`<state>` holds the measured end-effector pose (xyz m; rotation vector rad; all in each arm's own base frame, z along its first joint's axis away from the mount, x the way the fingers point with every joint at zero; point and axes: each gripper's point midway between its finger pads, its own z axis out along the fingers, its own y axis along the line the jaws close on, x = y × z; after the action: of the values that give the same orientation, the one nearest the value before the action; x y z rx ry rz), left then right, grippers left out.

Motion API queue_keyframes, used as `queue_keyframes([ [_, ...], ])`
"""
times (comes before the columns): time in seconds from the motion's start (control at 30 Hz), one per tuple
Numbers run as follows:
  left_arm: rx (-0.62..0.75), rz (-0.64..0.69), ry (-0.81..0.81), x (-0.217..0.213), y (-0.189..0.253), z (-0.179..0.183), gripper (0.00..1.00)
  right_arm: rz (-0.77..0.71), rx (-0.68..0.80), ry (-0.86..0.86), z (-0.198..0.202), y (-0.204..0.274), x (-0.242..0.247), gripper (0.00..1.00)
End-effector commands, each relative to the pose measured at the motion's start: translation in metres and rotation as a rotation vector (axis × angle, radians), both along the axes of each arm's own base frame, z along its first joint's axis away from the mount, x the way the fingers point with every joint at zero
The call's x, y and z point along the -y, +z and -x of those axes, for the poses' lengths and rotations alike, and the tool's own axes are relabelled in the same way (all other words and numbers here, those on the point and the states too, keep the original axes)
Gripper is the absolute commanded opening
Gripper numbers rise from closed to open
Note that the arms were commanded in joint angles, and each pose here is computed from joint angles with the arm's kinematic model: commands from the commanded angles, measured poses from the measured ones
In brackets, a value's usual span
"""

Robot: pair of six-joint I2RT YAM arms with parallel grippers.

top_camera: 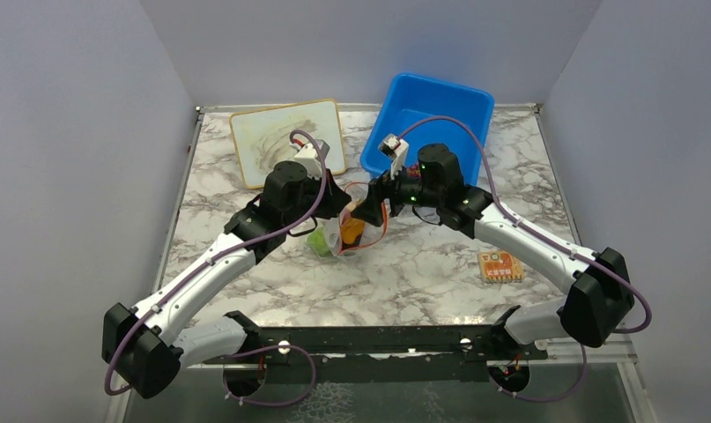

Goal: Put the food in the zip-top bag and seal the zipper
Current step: Place the fake food in the zipper food storage bag, then pick up the fake fruit from the bin.

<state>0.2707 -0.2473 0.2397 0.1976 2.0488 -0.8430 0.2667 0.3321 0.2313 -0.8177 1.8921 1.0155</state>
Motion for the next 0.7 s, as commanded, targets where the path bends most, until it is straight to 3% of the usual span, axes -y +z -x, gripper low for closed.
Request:
queue_keyframes([
  [0.0, 0.053, 0.036, -0.014, 0.001, 0.024, 0.002, 0.00, -0.045, 0.054, 0.013, 0.004, 0.019, -0.001, 0.88],
  [0.2, 0.062, 0.022, -0.002, -0.005, 0.024, 0.005, 0.00, -0.102, 0.054, 0.017, 0.013, 0.040, 0.001, 1.00],
  [0.37, 0.081, -0.042, 0.014, -0.015, 0.016, 0.005, 0.00, -0.101, 0.087, -0.041, 0.007, 0.061, 0.008, 1.00],
  [0.53, 0.102, -0.094, 0.021, -0.027, 0.010, 0.010, 0.00, -0.034, 0.247, -0.191, -0.024, 0.078, 0.029, 1.00],
  [0.67, 0.107, -0.115, 0.023, -0.034, 0.007, 0.016, 0.00, 0.106, 0.381, -0.353, -0.062, 0.075, 0.053, 1.00],
])
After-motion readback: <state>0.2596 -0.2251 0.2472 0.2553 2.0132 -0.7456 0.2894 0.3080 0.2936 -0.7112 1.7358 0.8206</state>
